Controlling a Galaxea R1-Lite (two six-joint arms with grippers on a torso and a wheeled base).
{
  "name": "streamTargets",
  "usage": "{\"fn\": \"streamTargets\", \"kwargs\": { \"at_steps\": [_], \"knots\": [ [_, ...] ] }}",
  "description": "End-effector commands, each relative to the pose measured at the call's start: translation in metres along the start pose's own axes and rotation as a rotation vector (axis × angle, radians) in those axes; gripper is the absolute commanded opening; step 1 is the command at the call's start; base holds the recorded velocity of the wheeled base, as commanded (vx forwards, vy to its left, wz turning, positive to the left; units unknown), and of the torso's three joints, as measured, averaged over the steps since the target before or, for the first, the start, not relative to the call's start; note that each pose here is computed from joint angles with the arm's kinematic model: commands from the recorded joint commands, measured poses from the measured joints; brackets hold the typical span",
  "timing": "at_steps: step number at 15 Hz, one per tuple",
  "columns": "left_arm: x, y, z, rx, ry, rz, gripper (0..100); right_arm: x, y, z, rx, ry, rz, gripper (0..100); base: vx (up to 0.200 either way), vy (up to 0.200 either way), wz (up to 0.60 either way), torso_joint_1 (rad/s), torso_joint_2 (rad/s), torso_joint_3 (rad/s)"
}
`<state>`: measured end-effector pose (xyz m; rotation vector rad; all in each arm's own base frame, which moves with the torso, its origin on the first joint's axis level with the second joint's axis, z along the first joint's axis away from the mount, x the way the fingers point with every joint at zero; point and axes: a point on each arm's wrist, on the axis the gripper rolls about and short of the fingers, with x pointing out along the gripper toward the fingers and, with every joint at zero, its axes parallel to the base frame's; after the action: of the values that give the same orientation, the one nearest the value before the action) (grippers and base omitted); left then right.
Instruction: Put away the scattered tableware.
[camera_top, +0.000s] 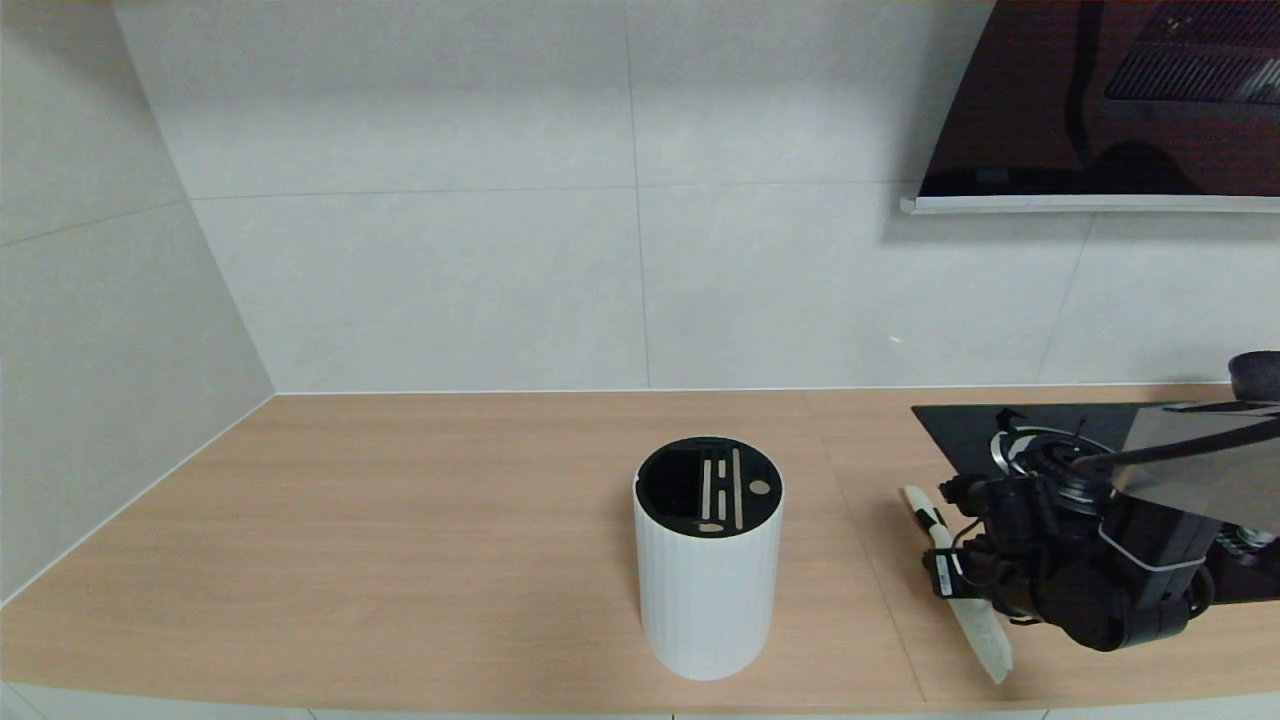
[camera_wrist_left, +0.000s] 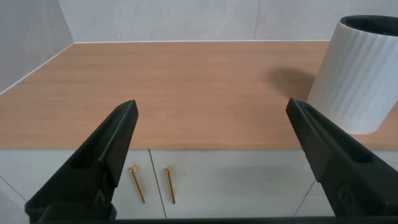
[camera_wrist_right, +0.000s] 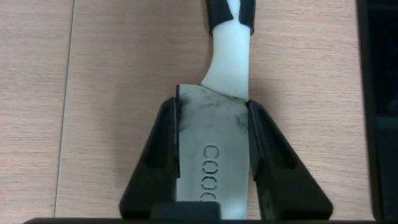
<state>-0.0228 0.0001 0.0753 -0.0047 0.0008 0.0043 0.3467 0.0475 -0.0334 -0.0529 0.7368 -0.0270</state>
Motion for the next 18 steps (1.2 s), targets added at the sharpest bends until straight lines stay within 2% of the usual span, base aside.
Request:
{"fn": "streamTargets", "kwargs": {
  "at_steps": [1, 6, 9, 12, 13, 14, 15, 16, 17, 18],
  "knots": [
    [0.0, 0.0, 0.0, 0.0, 0.001, 0.0, 100, 0.0, 0.0, 0.0, 0.0, 0.0, 0.001, 0, 0.0, 0.0, 0.0, 0.0, 0.0, 0.0],
    [0.0, 0.0, 0.0, 0.0, 0.001, 0.0, 100, -0.011, -0.002, 0.011, 0.011, -0.038, 0.002, 0, 0.0, 0.0, 0.0, 0.0, 0.0, 0.0],
    [0.0, 0.0, 0.0, 0.003, 0.001, 0.0, 100, -0.037, -0.003, 0.027, 0.034, -0.105, 0.013, 0, 0.0, 0.0, 0.0, 0.0, 0.0, 0.0],
    [0.0, 0.0, 0.0, 0.02, 0.001, -0.001, 100, -0.085, -0.007, 0.05, 0.038, -0.224, 0.033, 0, 0.0, 0.0, 0.0, 0.0, 0.0, 0.0],
    [0.0, 0.0, 0.0, 0.02, 0.001, -0.001, 100, -0.085, -0.007, 0.05, 0.038, -0.224, 0.033, 0, 0.0, 0.0, 0.0, 0.0, 0.0, 0.0],
    [-0.003, -0.002, 0.009, 0.019, -0.027, -0.079, 100, -0.121, -0.001, 0.072, 0.039, -0.344, 0.067, 0, 0.0, 0.0, 0.0, 0.0, 0.0, 0.0],
    [-0.008, -0.005, 0.029, 0.015, -0.062, -0.219, 100, -0.142, 0.003, 0.084, 0.037, -0.414, 0.091, 0, 0.0, 0.0, 0.0, 0.0, 0.0, 0.0],
    [-0.009, -0.007, 0.053, -0.013, -0.029, -0.365, 100, -0.162, 0.01, 0.1, 0.038, -0.494, 0.122, 0, 0.0, 0.0, 0.0, 0.0, 0.0, 0.0],
    [-0.004, -0.009, 0.08, -0.035, 0.005, -0.448, 100, -0.177, 0.018, 0.112, 0.032, -0.532, 0.15, 0, 0.0, 0.0, 0.0, 0.0, 0.0, 0.0],
    [0.002, -0.01, 0.093, -0.043, 0.022, -0.473, 100, -0.186, 0.021, 0.118, 0.028, -0.552, 0.166, 0, 0.0, 0.0, 0.0, 0.0, 0.0, 0.0]
  ]
}}
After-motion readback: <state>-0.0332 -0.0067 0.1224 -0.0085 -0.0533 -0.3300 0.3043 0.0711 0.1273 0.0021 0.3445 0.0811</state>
